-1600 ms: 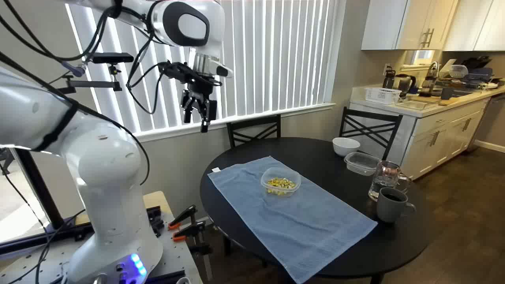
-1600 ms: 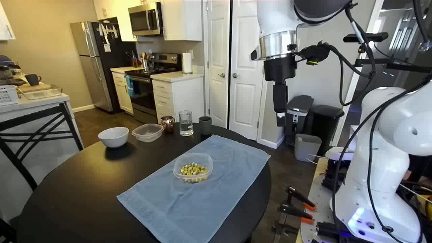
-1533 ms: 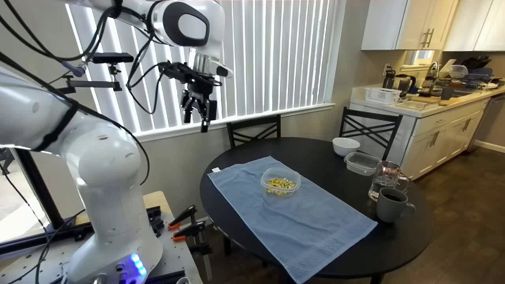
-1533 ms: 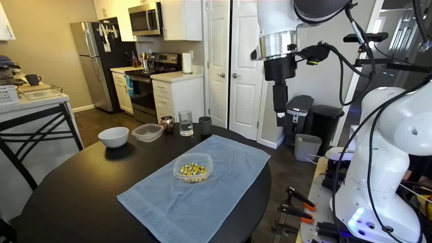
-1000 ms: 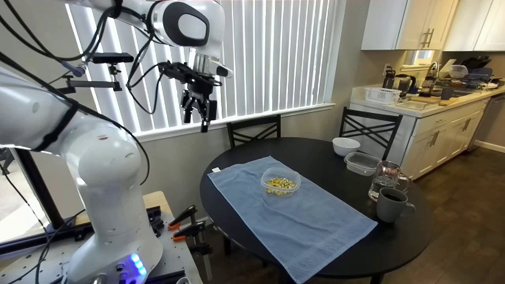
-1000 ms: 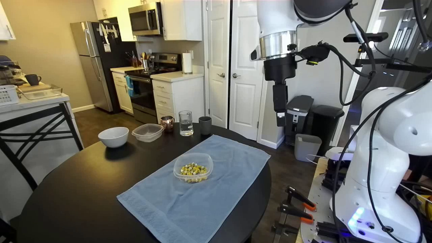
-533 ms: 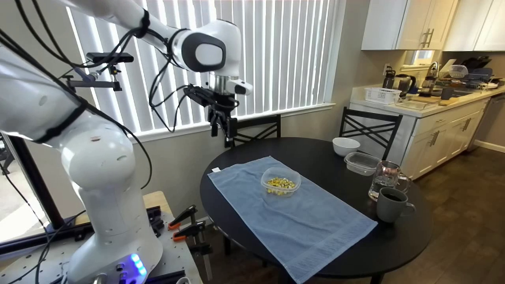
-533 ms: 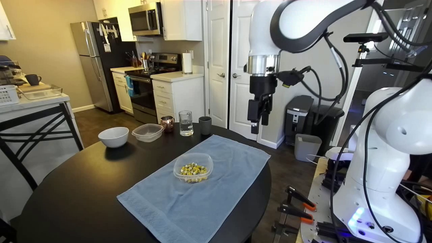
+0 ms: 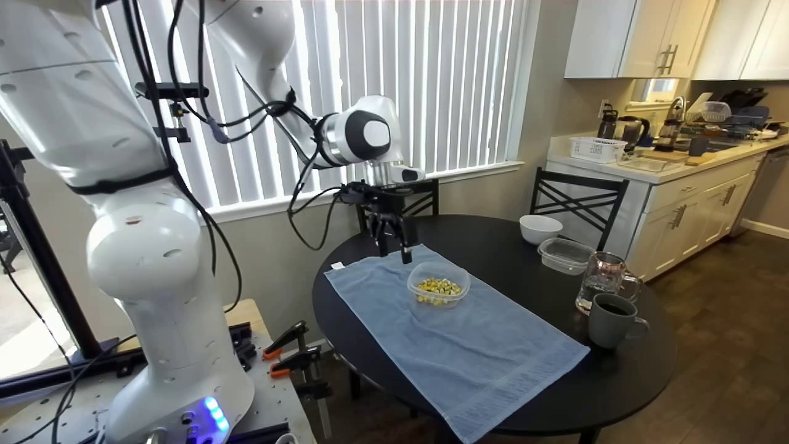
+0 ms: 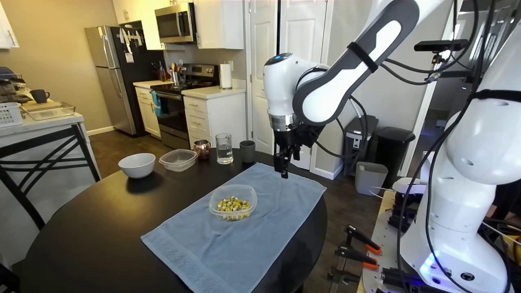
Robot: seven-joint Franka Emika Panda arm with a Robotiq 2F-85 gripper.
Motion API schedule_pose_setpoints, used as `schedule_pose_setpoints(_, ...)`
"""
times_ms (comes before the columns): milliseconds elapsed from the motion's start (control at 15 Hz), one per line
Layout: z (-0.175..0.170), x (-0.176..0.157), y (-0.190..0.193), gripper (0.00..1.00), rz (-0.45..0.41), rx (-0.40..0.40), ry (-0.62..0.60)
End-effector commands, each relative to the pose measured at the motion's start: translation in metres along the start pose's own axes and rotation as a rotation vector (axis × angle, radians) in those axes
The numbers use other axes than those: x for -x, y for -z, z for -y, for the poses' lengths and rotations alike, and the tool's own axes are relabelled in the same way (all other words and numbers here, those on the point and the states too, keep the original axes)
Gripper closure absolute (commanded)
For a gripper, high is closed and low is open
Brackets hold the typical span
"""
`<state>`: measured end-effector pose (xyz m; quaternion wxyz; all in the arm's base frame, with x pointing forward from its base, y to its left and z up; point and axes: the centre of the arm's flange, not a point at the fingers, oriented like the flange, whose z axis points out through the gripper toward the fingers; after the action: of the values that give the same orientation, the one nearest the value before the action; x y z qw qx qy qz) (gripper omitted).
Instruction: Pour out the contents of the bowl onto the towel
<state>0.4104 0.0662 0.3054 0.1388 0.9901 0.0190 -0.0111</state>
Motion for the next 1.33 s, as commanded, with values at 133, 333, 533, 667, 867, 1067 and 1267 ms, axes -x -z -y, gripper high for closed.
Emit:
schedule_pose_setpoints(133, 0.018, -0.053, 0.006, 0.00, -0.080, 0.311, 0.073)
schedule_pose_setpoints(333, 0.034, -0.062, 0.008, 0.00, -0.142, 0.463, 0.108)
schedule_pose_setpoints(533, 0.063, -0.070, 0.004, 0.00, -0.210, 0.542, 0.121)
schedule_pose_setpoints(667, 0.086, -0.075, 0.002, 0.00, -0.255, 0.551, 0.097)
schedule_pose_setpoints(867, 0.118, -0.084, -0.006, 0.00, -0.287, 0.560, 0.076)
schedule_pose_setpoints(1067, 0.135, -0.091, -0.020, 0.00, -0.279, 0.560, 0.105)
schedule_pose_setpoints(1267, 0.147, -0.099, -0.049, 0.00, -0.245, 0.572, 0.149)
